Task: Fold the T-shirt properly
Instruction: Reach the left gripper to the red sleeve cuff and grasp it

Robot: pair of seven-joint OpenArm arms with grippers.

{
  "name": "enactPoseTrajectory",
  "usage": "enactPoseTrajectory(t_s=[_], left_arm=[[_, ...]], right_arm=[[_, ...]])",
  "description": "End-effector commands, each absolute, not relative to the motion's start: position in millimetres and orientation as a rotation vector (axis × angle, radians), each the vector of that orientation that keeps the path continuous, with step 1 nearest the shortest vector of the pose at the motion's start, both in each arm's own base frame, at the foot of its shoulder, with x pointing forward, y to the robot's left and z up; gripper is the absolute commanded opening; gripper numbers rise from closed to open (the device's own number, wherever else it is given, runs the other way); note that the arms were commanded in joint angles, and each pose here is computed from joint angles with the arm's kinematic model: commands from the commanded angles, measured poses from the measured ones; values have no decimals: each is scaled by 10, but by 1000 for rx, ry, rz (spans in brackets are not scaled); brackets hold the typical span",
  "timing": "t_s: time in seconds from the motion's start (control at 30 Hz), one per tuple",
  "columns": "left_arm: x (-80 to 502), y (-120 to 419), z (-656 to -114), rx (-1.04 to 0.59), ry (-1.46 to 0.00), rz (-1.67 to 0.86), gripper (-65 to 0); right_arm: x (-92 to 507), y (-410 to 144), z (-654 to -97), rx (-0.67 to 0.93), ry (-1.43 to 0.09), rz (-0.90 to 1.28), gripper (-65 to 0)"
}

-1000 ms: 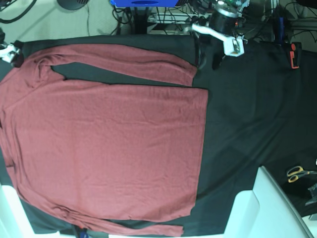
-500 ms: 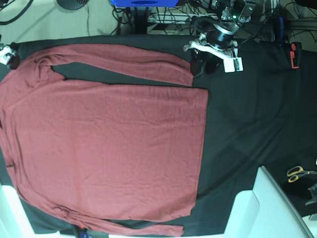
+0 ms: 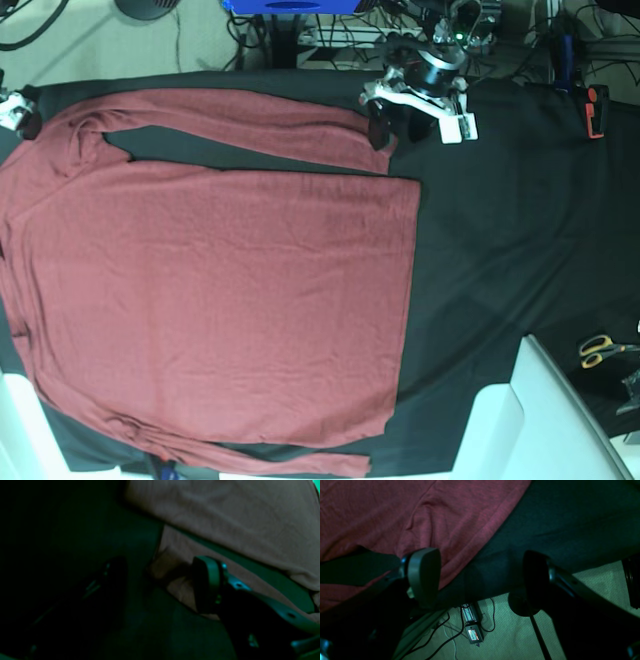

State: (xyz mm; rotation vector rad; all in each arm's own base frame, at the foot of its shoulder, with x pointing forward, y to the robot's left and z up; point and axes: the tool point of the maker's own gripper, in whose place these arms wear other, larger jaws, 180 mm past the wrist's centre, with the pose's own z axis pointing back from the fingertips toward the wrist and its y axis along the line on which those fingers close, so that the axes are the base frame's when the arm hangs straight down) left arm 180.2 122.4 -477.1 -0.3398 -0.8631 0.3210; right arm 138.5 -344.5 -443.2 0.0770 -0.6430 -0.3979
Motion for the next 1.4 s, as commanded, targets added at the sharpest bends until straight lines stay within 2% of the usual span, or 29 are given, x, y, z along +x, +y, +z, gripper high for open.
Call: enactPoseTrajectory(t_s=[0.0, 0.37, 0.53, 0.73, 0.97, 1.13, 1.37], left_arm=[[1856, 1230, -4688, -350, -899, 321, -248], [1934, 1160, -4769, -356, -891, 341, -248], [1966, 987, -4768, -391, -885, 320, -286], [1973, 886, -4759, -412, -882, 306, -416], [1969, 908, -4762, -408, -882, 306, -648], [1967, 902, -4762, -409, -881, 305, -650], [1937, 885, -4773, -411, -874, 301, -650]], right_arm=[[1454, -3528, -4326, 61, -683, -386, -168], [1464, -3530, -4320, 61, -687, -387, -168], [1461, -3536, -4322, 60, -688, -390, -168], [1423, -3488, -4534, 110, -654, -453, -168], [1517, -3458, -4704, 179, -637, -476, -170], [1620, -3416, -4746, 208, -645, -495, -171], [1627, -3395, -4777, 219, -639, -500, -326]])
